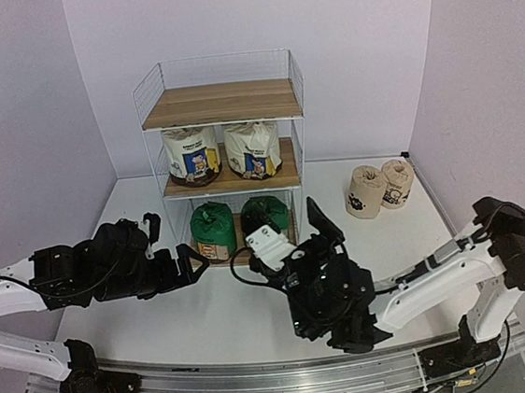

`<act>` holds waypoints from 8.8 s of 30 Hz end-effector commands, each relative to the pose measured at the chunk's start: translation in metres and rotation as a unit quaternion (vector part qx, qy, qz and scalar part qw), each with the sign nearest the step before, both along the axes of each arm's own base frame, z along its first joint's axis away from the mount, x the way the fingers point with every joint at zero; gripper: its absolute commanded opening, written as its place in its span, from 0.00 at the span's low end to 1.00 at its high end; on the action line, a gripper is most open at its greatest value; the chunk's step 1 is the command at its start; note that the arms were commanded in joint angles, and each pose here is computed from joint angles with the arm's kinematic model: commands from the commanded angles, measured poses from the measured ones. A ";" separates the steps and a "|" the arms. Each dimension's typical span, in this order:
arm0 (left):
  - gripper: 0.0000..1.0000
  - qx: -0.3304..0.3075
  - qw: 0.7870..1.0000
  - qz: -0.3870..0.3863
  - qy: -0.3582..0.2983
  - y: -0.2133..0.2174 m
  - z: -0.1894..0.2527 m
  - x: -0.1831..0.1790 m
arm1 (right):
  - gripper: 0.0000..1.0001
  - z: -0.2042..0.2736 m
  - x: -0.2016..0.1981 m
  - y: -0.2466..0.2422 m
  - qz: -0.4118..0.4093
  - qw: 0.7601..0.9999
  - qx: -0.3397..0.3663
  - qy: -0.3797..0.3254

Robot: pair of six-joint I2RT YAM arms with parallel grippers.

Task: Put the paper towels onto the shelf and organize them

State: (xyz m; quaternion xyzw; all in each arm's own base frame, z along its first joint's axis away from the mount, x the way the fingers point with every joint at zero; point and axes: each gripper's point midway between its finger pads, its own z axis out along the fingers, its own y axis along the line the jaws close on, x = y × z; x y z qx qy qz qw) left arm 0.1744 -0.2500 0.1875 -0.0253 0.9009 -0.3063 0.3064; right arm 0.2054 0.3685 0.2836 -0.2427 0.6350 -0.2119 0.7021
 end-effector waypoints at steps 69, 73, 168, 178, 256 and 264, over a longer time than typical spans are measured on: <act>1.00 0.043 0.996 -0.075 0.013 -0.036 0.009 -0.001 | 0.89 0.038 -0.001 0.012 0.195 0.752 0.532 0.336; 1.00 0.047 0.996 -0.072 0.020 -0.031 0.004 -0.004 | 0.94 -0.058 -0.010 0.010 0.100 0.663 0.495 0.553; 1.00 0.050 0.996 -0.067 -0.016 -0.034 0.005 0.008 | 0.30 0.187 0.135 -0.207 0.239 0.828 0.442 0.249; 1.00 0.052 0.995 -0.080 -0.015 -0.040 0.001 0.008 | 0.31 0.282 0.095 -0.152 0.414 0.761 0.431 0.253; 1.00 0.028 0.996 -0.087 0.009 -0.017 -0.017 -0.014 | 0.95 0.239 0.152 -0.003 0.238 0.943 0.202 0.118; 1.00 0.029 0.994 -0.100 0.008 -0.022 -0.019 -0.015 | 0.96 0.235 0.157 -0.018 0.202 0.961 0.158 0.100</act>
